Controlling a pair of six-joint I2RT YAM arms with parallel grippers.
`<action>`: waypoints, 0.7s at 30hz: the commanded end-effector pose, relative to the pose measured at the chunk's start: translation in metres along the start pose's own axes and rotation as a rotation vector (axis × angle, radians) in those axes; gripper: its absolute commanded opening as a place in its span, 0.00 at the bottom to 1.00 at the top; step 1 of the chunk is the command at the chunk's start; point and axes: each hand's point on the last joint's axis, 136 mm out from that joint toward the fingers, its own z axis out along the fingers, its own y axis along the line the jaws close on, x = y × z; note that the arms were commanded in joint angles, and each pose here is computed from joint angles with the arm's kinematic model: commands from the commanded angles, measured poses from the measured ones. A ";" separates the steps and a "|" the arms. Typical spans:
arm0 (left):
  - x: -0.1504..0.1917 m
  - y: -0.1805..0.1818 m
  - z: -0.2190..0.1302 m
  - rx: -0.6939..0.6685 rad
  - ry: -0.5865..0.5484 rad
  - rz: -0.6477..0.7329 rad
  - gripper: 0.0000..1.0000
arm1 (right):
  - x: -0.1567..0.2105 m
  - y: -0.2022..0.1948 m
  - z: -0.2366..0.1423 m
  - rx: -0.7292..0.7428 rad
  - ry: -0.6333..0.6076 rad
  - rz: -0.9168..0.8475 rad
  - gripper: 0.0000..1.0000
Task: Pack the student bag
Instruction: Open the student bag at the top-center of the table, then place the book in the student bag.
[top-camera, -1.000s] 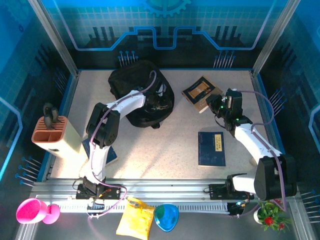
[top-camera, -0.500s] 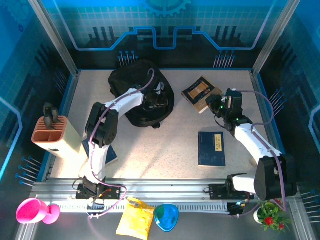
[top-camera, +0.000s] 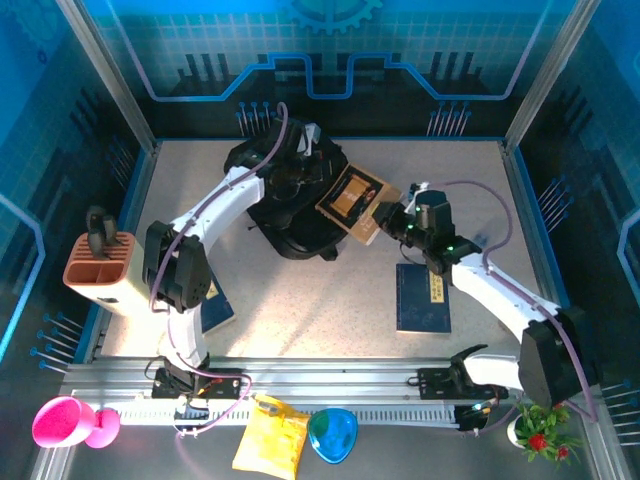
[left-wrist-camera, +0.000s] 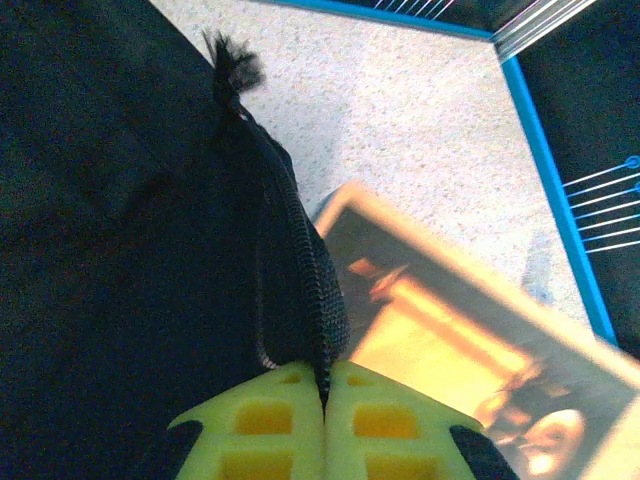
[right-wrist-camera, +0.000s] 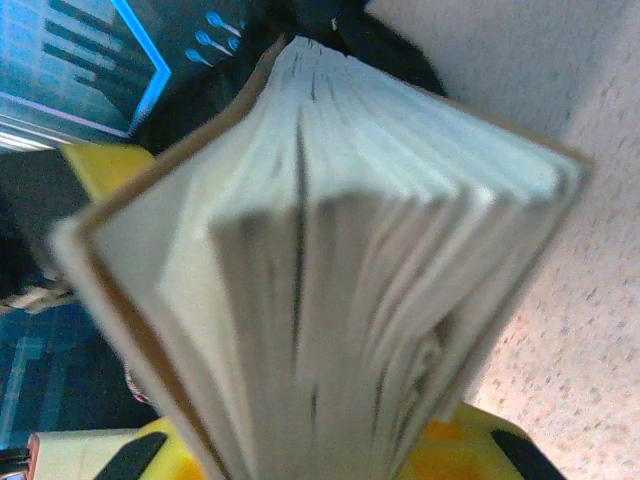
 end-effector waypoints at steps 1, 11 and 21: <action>-0.036 -0.038 -0.026 0.118 -0.123 0.062 0.00 | -0.001 0.018 0.015 -0.062 -0.010 0.063 0.04; -0.037 -0.055 -0.039 0.203 -0.147 0.039 0.00 | -0.005 0.050 0.060 -0.136 0.029 0.176 0.03; -0.042 -0.087 -0.072 0.321 -0.211 0.041 0.00 | -0.017 0.070 0.108 -0.201 0.043 0.290 0.03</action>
